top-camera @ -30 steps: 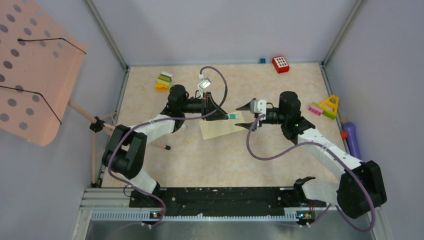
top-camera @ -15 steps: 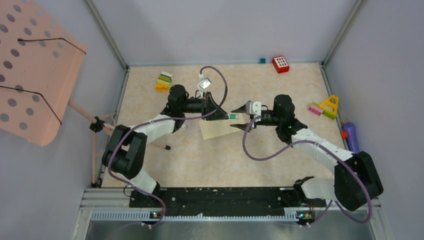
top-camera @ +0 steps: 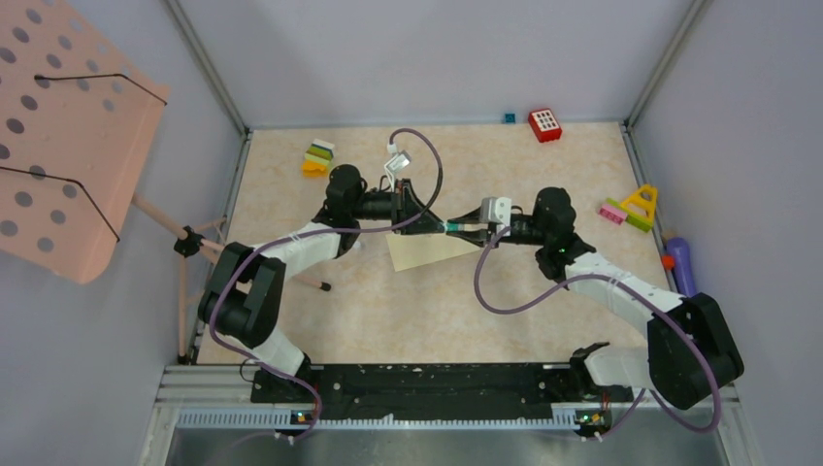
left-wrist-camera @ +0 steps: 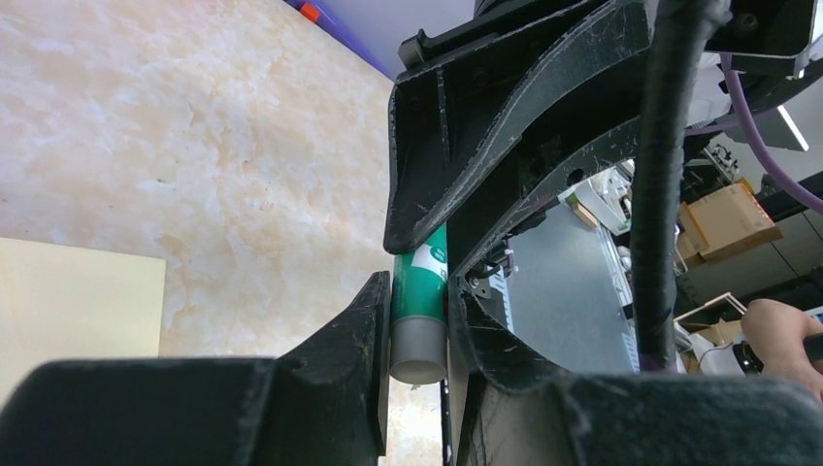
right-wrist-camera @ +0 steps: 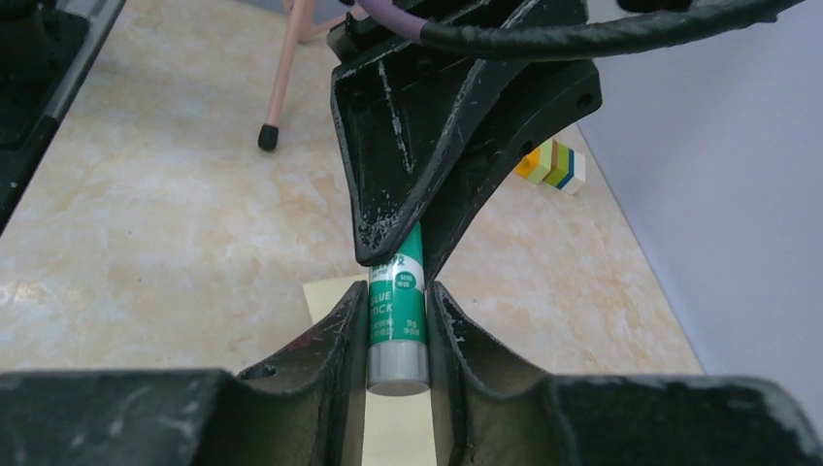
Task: Place the letter into the envelope and seal it
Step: Screw the solid glue, then close the solid glue cap on the solid glue.
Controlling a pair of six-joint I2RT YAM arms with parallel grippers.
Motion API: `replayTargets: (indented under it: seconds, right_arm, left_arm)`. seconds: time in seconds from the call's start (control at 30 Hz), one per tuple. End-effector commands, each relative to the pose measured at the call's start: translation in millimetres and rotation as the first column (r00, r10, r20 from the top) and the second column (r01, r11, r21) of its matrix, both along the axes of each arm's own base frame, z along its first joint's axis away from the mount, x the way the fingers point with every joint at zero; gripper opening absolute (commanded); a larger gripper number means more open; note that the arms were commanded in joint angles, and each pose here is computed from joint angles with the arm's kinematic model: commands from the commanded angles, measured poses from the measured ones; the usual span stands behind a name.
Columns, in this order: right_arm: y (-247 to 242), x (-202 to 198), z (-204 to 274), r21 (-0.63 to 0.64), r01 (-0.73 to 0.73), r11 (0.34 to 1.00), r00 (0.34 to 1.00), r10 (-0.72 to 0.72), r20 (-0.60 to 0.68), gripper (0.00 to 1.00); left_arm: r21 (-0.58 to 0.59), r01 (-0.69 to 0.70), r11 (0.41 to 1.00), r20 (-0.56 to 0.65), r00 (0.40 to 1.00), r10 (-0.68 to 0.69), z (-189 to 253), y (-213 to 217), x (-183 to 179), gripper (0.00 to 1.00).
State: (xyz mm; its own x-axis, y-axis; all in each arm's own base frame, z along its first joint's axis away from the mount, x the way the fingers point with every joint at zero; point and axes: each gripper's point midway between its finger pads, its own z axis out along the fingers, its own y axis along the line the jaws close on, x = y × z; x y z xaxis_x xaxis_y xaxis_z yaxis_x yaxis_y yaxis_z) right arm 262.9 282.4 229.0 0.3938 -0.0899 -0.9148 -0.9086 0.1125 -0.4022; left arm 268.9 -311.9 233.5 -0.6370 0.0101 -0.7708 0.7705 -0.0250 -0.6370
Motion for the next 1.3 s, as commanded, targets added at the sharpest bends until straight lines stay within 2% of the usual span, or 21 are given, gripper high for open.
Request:
replayTargets:
  seconds: [0.0,0.07,0.27,0.33,0.37,0.43,0.5,0.57,0.73,0.83,0.9,0.93,1.0,1.07,1.17,1.27]
  right_arm:
    - [5,-10,11,0.041,-0.053,0.998,0.998,0.052,0.04,0.13]
    - [5,-13,12,0.043,-0.067,0.997,0.997,0.065,0.037,0.01]
    - [5,-14,11,0.033,-0.069,0.997,0.997,0.068,0.025,0.0]
    - [5,-15,10,0.028,-0.069,0.997,0.998,0.069,0.013,0.0]
    - [4,-15,11,0.026,-0.069,0.997,0.998,0.068,0.008,0.0]
    - [4,-16,11,0.017,-0.07,0.997,0.997,0.07,-0.008,0.0]
    - [3,-19,13,0.006,-0.074,0.997,0.997,0.074,-0.014,0.0]
    - [2,-22,12,-0.008,-0.081,0.997,0.997,0.081,-0.018,0.0]
    - [-1,-32,13,-0.018,-0.124,0.992,0.991,0.123,-0.059,0.0]
    - [-5,-41,18,0.01,-0.184,0.983,0.972,0.184,-0.145,0.0]
    - [-7,-43,18,0.015,-0.194,0.981,0.964,0.193,-0.184,0.0]
    - [-9,-44,15,0.012,-0.195,0.981,0.96,0.194,-0.201,0.0]
    - [-12,-47,11,0.008,-0.192,0.981,0.96,0.19,-0.206,0.0]
    - [-15,-49,7,0.005,-0.186,0.983,0.964,0.184,-0.19,0.0]
    - [-18,-52,3,0.003,-0.175,0.985,0.972,0.173,-0.157,0.0]
    - [-18,-52,4,0.005,-0.18,0.984,0.972,0.179,-0.152,0.0]
  left_arm:
    - [-0.024,0.009,1.0,0.05,0.999,-0.008,7,-1,-1,0.0]
    - [-0.023,0.009,1.0,0.049,0.999,-0.008,6,-1,-1,0.0]
    - [-0.029,0.009,1.0,0.062,0.998,-0.007,12,-1,-2,0.02]
    - [-0.033,0.008,0.999,0.07,0.998,-0.005,16,1,-1,0.18]
    - [-0.036,0.003,0.999,0.076,0.997,0.0,19,4,1,0.37]
    - [-0.045,-0.028,0.999,0.085,0.996,0.032,27,13,9,0.64]
    - [-0.06,-0.075,0.995,0.106,0.991,0.081,38,28,19,0.8]
    - [-0.075,-0.134,0.988,0.129,0.981,0.143,49,47,31,0.89]
    - [-0.09,-0.272,0.958,0.221,0.932,0.286,75,92,56,0.93]
    - [0.024,-0.365,0.931,0.281,0.896,0.345,67,112,67,0.95]
    - [0.123,-0.389,0.913,0.393,0.864,0.315,58,122,63,0.95]
    - [0.173,-0.409,0.896,0.495,0.823,0.28,50,129,63,0.95]
    - [0.247,-0.473,0.846,0.557,0.784,0.275,40,143,64,0.95]
    - [0.35,-0.527,0.775,0.581,0.771,0.262,23,160,62,0.97]
    - [0.519,-0.549,0.655,0.558,0.798,0.226,-9,188,52,0.98]
    - [0.63,-0.516,0.58,0.537,0.829,0.155,-42,207,34,0.98]
